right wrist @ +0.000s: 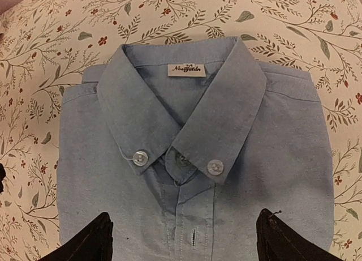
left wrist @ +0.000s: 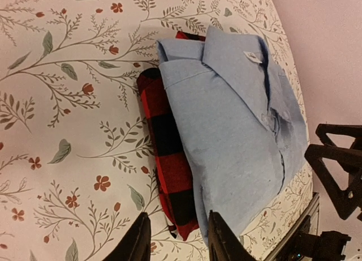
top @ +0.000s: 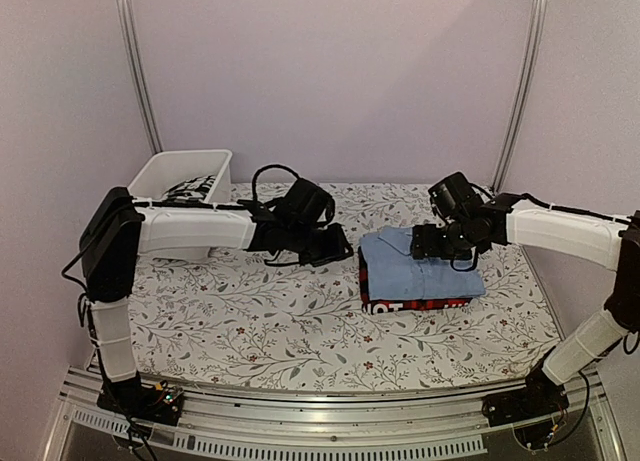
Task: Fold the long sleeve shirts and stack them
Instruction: Smooth out the square-folded shirt.
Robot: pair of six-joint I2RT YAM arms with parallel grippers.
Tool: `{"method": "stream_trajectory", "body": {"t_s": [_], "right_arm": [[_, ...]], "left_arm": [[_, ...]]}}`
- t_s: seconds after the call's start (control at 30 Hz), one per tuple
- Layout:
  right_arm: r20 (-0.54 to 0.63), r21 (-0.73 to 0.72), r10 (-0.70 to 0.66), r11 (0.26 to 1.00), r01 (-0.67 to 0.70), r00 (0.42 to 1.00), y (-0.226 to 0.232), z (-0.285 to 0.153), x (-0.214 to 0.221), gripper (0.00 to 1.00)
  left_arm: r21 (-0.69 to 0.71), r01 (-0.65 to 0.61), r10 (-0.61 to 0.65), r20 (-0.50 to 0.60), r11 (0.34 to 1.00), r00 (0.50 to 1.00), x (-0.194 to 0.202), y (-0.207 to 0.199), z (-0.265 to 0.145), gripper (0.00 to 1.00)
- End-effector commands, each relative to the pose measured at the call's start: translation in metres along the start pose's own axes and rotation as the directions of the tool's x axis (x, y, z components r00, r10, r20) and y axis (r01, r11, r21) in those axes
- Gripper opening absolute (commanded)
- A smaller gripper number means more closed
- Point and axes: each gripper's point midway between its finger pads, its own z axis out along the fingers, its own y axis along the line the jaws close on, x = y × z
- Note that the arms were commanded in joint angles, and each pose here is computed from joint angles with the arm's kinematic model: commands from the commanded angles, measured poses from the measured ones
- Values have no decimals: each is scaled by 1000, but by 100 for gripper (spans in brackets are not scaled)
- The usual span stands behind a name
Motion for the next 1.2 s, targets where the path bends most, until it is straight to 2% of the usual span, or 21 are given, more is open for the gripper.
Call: {"method": "stream_trajectory", "body": {"t_s": [0.0, 0.43, 0.63, 0.8, 0.9, 1.17], "right_arm": [[-12, 1, 10, 1000, -10, 1000, 18, 13, 11, 88], [-146, 149, -64, 985, 86, 987, 34, 68, 68, 95], [-103, 138, -60, 988, 74, 993, 43, 49, 53, 97], [-39, 42, -64, 997, 66, 997, 72, 17, 32, 99], [-30, -85, -50, 995, 47, 998, 98, 5, 28, 99], [-81, -390, -78, 920, 41, 994, 181, 1, 48, 99]], "left_arm": [[6, -30, 30, 17, 1000, 999, -4, 6, -18, 35], [21, -24, 24, 15, 999, 1000, -6, 21, -36, 34], [23, -26, 26, 24, 999, 999, -10, 26, -49, 35], [14, -50, 49, 44, 999, 998, -13, 31, -66, 36], [1, -59, 59, 51, 998, 997, -14, 39, -76, 40], [-18, -64, 66, 106, 998, 992, -19, 57, -108, 54]]}}
